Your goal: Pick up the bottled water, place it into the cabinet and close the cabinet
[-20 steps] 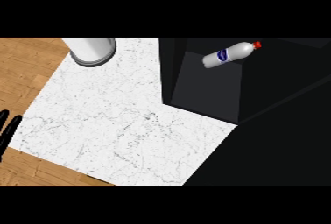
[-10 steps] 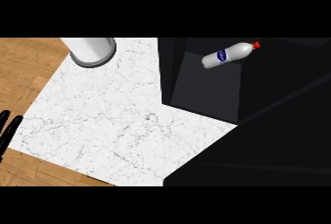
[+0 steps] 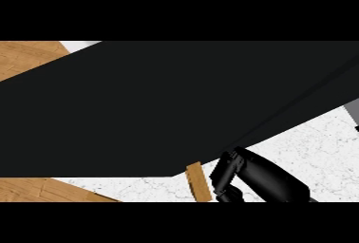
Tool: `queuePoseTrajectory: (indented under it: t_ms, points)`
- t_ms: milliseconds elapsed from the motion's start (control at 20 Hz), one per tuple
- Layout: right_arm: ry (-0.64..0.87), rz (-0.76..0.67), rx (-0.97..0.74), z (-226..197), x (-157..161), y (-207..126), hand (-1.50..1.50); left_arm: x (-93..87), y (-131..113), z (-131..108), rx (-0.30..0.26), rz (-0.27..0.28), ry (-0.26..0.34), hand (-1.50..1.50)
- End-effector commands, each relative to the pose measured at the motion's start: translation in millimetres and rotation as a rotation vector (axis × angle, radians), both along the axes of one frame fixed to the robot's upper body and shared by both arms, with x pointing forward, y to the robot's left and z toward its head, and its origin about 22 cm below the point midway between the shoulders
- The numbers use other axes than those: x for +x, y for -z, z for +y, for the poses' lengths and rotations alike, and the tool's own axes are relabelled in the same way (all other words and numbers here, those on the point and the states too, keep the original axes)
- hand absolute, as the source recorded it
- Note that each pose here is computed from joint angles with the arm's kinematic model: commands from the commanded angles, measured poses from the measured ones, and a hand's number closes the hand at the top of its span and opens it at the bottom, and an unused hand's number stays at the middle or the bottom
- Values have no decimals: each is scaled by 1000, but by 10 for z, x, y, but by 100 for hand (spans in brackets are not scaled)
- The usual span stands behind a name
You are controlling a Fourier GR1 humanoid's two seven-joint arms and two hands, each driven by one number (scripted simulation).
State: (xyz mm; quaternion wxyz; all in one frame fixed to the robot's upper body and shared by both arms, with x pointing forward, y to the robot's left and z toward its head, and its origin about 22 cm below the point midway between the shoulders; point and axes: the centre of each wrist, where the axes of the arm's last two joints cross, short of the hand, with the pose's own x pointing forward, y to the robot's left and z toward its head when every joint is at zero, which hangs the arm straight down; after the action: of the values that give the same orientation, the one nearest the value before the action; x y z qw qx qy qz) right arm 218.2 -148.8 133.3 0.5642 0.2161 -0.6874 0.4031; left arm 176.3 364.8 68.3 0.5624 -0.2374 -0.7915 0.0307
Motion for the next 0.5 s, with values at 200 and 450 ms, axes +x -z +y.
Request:
queuePoseTrajectory:
  t_ms: [200,450]
  points:
    - [328,53,81,384,722,-201,150,-48,87,46,-16,17,-23,-150]
    - [454,80,146,544,1132,-483,150,4,3,94,-11,2,-13,-150]
